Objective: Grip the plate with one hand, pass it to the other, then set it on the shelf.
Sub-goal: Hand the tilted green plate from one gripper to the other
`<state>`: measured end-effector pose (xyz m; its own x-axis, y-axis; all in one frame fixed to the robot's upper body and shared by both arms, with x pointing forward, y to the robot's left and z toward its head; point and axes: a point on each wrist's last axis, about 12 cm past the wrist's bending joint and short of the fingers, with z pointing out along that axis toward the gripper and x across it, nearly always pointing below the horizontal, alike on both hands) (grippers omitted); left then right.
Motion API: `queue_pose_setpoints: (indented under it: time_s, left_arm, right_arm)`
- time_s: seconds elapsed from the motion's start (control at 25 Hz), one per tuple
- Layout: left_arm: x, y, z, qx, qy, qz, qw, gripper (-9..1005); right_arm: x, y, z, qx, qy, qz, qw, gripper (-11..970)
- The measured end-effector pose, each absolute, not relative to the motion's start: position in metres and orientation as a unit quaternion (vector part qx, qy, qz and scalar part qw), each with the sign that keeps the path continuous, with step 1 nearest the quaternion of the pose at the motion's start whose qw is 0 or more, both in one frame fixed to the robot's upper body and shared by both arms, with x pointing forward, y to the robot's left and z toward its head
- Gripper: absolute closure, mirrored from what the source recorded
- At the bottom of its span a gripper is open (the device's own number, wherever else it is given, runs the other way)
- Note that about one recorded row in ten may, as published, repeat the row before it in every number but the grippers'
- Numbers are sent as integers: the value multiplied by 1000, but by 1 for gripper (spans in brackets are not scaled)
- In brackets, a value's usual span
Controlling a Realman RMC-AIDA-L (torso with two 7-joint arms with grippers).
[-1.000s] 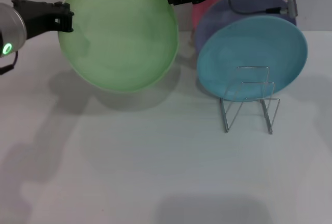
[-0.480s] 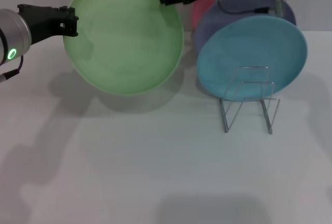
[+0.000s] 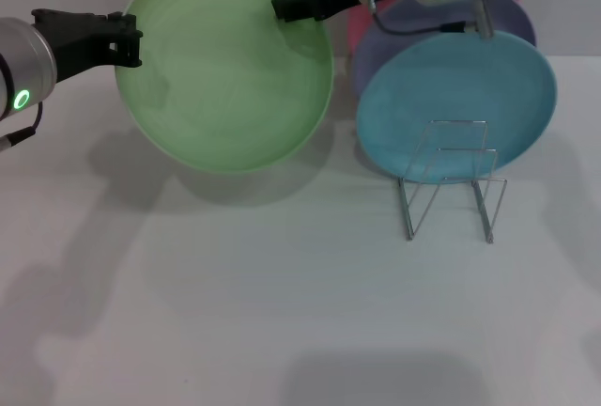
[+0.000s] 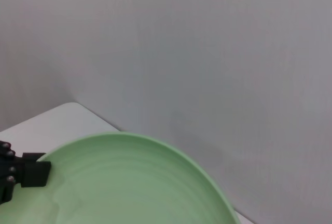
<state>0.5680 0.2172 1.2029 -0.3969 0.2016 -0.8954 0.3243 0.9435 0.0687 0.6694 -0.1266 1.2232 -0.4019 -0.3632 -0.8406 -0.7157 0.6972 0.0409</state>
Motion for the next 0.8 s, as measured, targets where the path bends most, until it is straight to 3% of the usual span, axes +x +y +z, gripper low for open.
queue_pose_setpoints:
  time_s: [0.2, 0.6, 0.8]
  left_arm:
    - [567, 217, 1203, 157, 833, -62, 527, 878]
    - [567, 216, 1204, 157, 832, -63, 528, 869]
    - [567, 214, 1204, 163, 831, -70, 527, 865]
  right_arm:
    - [670, -126, 1223, -332, 812, 203, 434, 303]
    - [668, -123, 1217, -347, 812, 198, 427, 723]
    - [668, -123, 1217, -355, 803, 188, 440, 855]
